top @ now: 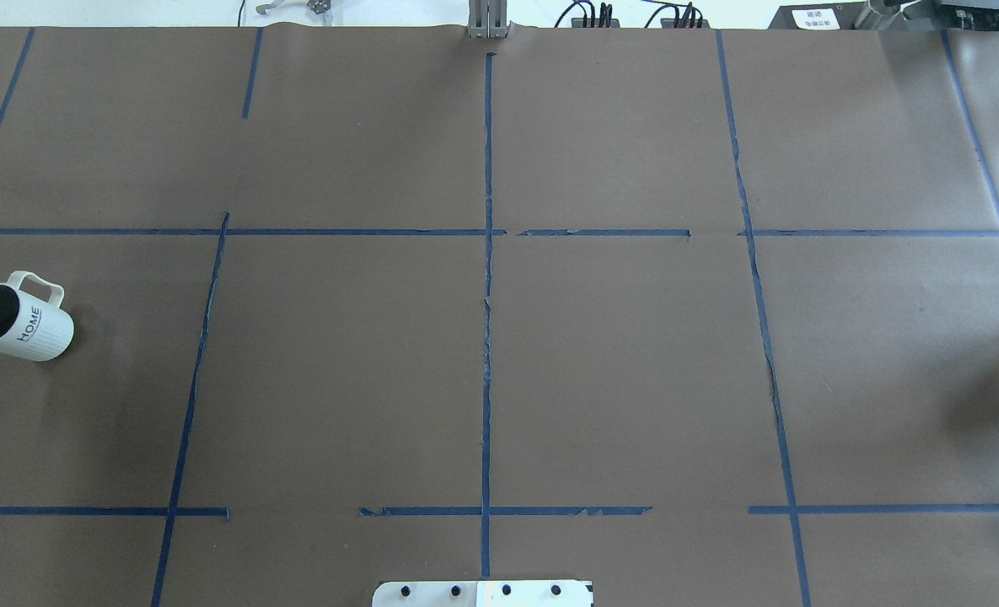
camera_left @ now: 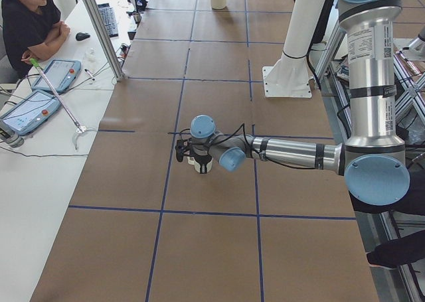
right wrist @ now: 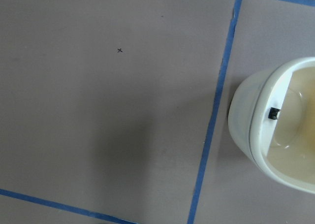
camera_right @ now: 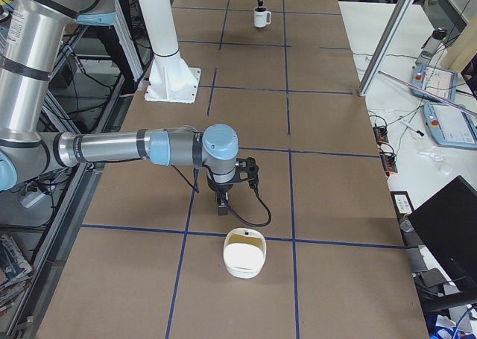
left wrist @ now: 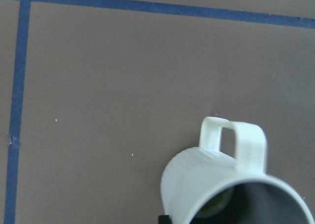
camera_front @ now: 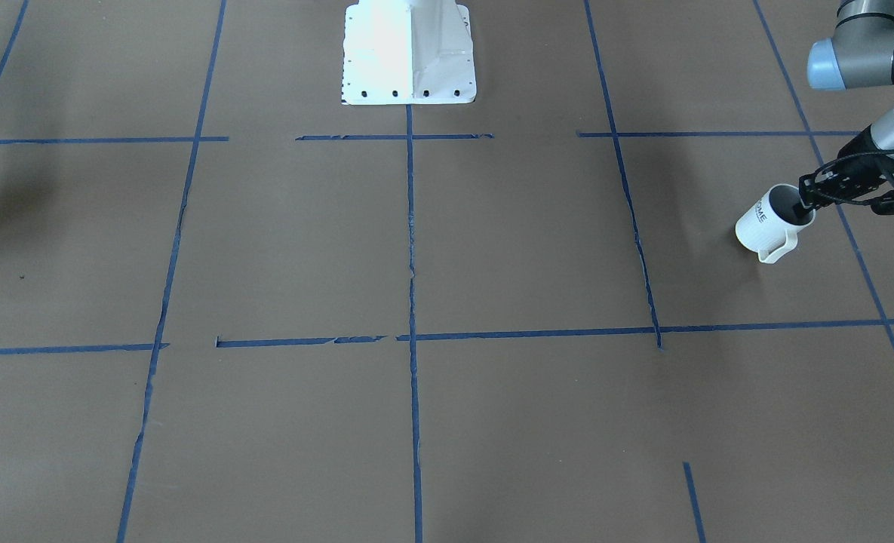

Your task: Left arm hands cup to right arm to dump lemon

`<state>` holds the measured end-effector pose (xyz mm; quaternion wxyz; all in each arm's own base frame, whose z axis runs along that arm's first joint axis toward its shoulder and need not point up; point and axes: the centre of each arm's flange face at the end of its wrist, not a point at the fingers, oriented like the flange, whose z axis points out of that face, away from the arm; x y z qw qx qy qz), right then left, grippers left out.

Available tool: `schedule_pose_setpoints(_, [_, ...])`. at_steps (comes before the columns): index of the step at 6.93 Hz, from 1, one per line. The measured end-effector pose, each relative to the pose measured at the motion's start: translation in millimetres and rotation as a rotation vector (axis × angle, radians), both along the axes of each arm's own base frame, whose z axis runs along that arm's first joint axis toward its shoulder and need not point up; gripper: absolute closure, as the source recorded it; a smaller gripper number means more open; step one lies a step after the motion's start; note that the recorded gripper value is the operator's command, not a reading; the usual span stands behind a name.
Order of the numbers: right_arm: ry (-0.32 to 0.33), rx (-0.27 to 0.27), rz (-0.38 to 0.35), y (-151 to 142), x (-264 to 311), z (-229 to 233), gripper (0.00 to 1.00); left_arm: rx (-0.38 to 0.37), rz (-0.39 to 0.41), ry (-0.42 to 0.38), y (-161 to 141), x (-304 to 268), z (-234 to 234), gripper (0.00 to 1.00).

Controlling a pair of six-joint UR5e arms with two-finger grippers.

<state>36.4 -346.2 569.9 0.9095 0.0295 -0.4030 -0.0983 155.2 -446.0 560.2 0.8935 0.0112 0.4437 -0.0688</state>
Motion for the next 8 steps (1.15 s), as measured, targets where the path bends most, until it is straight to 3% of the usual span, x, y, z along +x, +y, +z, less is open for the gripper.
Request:
schedule_pose_setpoints(1, [-0.034,0.052,-0.001,-7,-4,-22,0.00,-0.030,-0.053,0.040,-16,14,-48,1.00])
schedule_pose_setpoints(4, [-0.109,0.301,0.020,-44,-57,-80,0.00,-0.165,-0.106,0.124,-60,103,-225,1.00])
schedule_pose_setpoints(6, [-0.173,0.467,0.106,-59,-126,-129,0.00,-0.250,-0.098,0.133,-58,154,-332,1.00])
schedule_pose_setpoints(8, [-0.263,0.621,0.162,-69,-185,-185,0.01,-0.296,-0.089,0.129,-58,185,-396,1.00])
